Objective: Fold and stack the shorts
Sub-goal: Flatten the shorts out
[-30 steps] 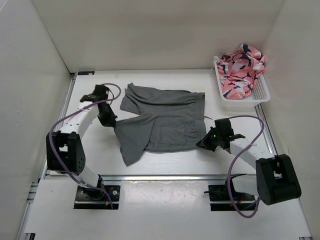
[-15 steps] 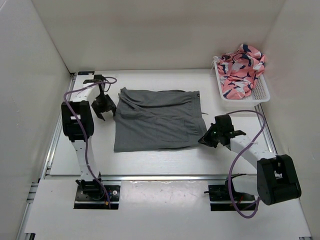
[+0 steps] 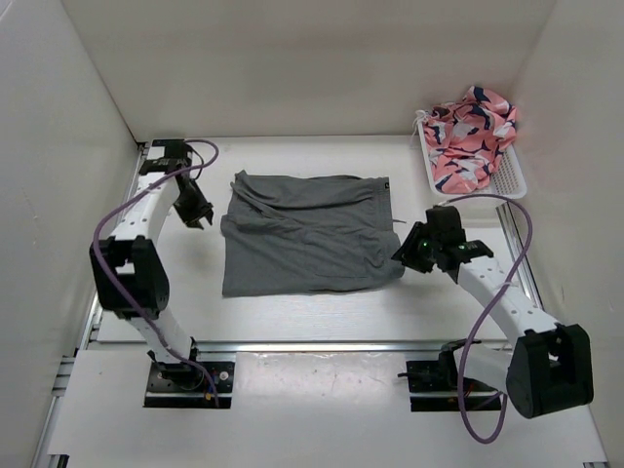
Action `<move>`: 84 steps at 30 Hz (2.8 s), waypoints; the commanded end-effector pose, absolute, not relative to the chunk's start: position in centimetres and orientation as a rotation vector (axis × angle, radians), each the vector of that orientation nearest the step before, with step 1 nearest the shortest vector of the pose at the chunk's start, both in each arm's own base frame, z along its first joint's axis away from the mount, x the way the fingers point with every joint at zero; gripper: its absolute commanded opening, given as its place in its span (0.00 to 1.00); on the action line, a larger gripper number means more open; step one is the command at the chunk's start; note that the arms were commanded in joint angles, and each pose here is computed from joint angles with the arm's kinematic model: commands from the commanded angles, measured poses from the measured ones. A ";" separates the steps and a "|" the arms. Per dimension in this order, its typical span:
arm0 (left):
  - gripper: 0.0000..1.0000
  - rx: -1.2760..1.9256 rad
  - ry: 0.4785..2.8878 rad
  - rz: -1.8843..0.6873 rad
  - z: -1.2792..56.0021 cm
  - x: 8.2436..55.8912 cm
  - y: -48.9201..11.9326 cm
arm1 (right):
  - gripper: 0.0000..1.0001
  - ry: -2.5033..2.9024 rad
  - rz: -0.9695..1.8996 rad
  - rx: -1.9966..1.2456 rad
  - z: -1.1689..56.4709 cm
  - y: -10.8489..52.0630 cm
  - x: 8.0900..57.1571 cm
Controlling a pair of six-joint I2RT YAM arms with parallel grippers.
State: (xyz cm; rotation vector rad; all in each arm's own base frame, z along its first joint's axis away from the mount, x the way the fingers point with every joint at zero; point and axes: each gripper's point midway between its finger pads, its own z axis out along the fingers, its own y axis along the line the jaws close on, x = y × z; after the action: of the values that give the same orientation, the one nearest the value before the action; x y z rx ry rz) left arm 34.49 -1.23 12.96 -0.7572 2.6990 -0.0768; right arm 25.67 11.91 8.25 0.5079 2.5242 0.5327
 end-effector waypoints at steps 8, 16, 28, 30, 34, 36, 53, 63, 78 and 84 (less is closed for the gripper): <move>0.51 -0.661 2.711 -0.249 10.4 46.2 -5.1 | 0.31 2.396 0.390 0.312 15.4 12.7 37.5; 0.62 -0.619 2.790 -0.277 6.8 47.2 -7.0 | 0.59 2.487 0.304 0.260 12.4 15.1 48.7; 0.10 -0.631 2.866 -0.240 2.8 47.4 -7.3 | 0.67 2.524 0.184 0.245 8.1 16.5 56.9; 0.10 -0.634 2.872 -0.223 2.8 47.1 -7.1 | 0.66 2.553 0.163 0.237 6.7 16.7 56.4; 0.10 -0.637 2.869 -0.192 3.2 46.6 -6.7 | 0.66 2.551 0.160 0.192 5.2 17.3 56.4; 0.10 -0.637 2.862 -0.179 3.6 46.3 -6.5 | 0.46 2.572 0.159 0.175 4.4 17.3 56.1; 0.10 -0.625 2.842 -0.148 5.7 43.4 -5.3 | 0.85 2.410 0.180 0.016 9.7 19.3 57.3; 0.10 -0.619 2.826 -0.167 6.1 44.1 -5.5 | 0.76 2.404 0.299 -0.289 9.1 24.0 55.7; 0.10 -0.582 2.814 -0.213 8.0 42.8 -5.9 | 0.00 2.381 0.228 -0.181 7.5 22.2 59.2; 0.10 -0.557 2.847 -0.215 8.0 39.4 -5.8 | 0.00 2.358 0.262 -0.106 7.9 22.3 60.3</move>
State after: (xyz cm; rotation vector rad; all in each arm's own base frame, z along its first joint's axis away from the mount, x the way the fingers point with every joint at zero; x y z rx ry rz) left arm 40.15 -5.72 5.58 -0.5984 2.8964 -0.1712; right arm 58.25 22.35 5.95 -0.1692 2.4331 0.2466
